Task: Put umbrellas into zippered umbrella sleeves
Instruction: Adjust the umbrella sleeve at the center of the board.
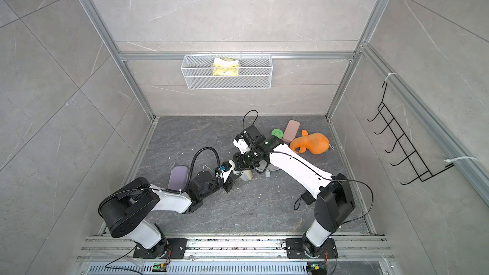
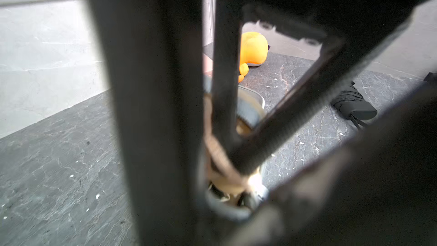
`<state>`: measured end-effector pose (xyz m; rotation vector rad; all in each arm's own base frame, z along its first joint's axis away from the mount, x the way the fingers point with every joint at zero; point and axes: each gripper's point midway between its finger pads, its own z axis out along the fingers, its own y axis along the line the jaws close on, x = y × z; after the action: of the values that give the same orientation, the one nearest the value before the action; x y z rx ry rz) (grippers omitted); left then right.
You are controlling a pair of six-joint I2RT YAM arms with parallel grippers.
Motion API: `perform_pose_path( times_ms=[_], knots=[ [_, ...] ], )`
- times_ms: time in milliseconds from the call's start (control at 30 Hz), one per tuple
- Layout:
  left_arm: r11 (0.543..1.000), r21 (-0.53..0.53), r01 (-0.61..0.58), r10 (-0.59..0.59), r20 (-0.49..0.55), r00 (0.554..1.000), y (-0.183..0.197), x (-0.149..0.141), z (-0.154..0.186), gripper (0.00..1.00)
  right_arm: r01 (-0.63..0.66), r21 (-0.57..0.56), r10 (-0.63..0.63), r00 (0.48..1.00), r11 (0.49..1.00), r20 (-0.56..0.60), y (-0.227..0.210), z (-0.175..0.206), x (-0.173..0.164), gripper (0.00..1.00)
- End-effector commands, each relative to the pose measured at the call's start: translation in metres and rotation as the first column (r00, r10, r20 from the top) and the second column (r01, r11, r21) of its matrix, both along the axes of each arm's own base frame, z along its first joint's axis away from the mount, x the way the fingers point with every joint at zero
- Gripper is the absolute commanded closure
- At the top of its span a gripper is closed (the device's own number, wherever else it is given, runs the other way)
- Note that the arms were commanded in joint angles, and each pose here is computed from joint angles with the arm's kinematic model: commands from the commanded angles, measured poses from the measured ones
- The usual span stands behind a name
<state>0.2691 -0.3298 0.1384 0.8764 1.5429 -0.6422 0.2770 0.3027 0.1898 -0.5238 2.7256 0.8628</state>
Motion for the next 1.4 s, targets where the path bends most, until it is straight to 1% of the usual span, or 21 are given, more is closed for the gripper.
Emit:
perform_pose_path(
  times_ms=[0,100,133,233,333,367,467,533,567,633,733,767,833,1000,1267,1367],
  knots=[
    [0.993,-0.113,0.011,0.0,0.097,0.995,-0.002,-0.002,0.042,0.65,0.028,-0.028,-0.03,0.997,0.999,-0.065,-0.024,0.006,-0.009,0.52],
    [0.993,-0.115,0.004,0.006,0.084,0.996,0.001,-0.003,0.038,0.66,0.043,0.039,-0.04,0.996,0.998,-0.083,-0.036,0.026,-0.007,0.48],
    [0.993,-0.119,0.002,0.008,0.085,0.996,0.002,-0.004,0.038,0.66,0.05,0.054,-0.045,0.996,0.997,-0.081,-0.04,0.032,-0.006,0.45],
    [0.993,-0.116,-0.001,0.011,0.084,0.996,0.003,-0.004,0.036,0.66,0.064,0.032,-0.061,0.996,0.997,-0.068,-0.052,0.036,-0.003,0.38],
    [0.994,-0.113,-0.001,0.011,0.081,0.997,0.004,-0.005,0.034,0.66,0.13,-0.041,-0.132,0.991,0.991,-0.03,-0.075,0.028,0.01,0.39],
    [0.994,-0.114,-0.001,0.011,0.08,0.997,0.004,-0.005,0.034,0.66,0.145,-0.047,-0.146,0.989,0.988,-0.021,-0.079,0.026,0.012,0.44],
    [0.994,-0.11,0.001,0.007,0.076,0.997,0.004,-0.006,0.033,0.66,0.129,0.012,-0.128,0.991,0.992,-0.036,-0.069,0.028,0.011,0.53],
    [0.994,-0.111,0.003,0.006,0.078,0.997,0.004,-0.007,0.033,0.66,0.125,0.065,-0.123,0.992,0.99,-0.032,-0.06,0.034,0.012,0.54],
    [0.994,-0.111,0.003,0.006,0.078,0.997,0.004,-0.007,0.034,0.66,0.119,0.077,-0.117,0.993,0.99,-0.023,-0.057,0.037,0.012,0.52],
    [0.994,-0.111,0.004,0.005,0.077,0.997,0.004,-0.007,0.034,0.66,0.086,0.078,-0.085,0.996,0.993,-0.006,-0.049,0.04,0.009,0.43],
    [0.994,-0.11,0.003,0.005,0.074,0.997,0.004,-0.008,0.032,0.66,0.046,0.015,-0.046,0.999,0.999,0.008,-0.051,0.03,0.005,0.35],
    [0.994,-0.112,0.002,0.006,0.075,0.997,0.004,-0.007,0.033,0.66,0.04,-0.002,-0.04,0.999,0.999,0.011,-0.053,0.024,0.005,0.34],
    [0.994,-0.111,0.001,0.007,0.072,0.997,0.004,-0.008,0.032,0.66,0.026,-0.013,-0.026,1.0,1.0,0.009,-0.054,0.017,0.002,0.33],
    [0.994,-0.11,0.003,0.004,0.065,0.998,0.004,-0.008,0.031,0.66,-0.001,0.006,0.001,1.0,1.0,-0.008,-0.043,0.008,-0.005,0.32],
    [0.994,-0.107,0.004,0.002,0.058,0.998,0.004,-0.009,0.029,0.66,0.025,0.029,-0.024,0.999,0.999,-0.021,-0.03,-0.005,0.009,0.31],
    [0.994,-0.106,0.004,0.003,0.059,0.998,0.004,-0.009,0.029,0.66,0.042,0.017,-0.042,0.999,0.999,-0.018,-0.029,-0.011,0.016,0.33]
  ],
)
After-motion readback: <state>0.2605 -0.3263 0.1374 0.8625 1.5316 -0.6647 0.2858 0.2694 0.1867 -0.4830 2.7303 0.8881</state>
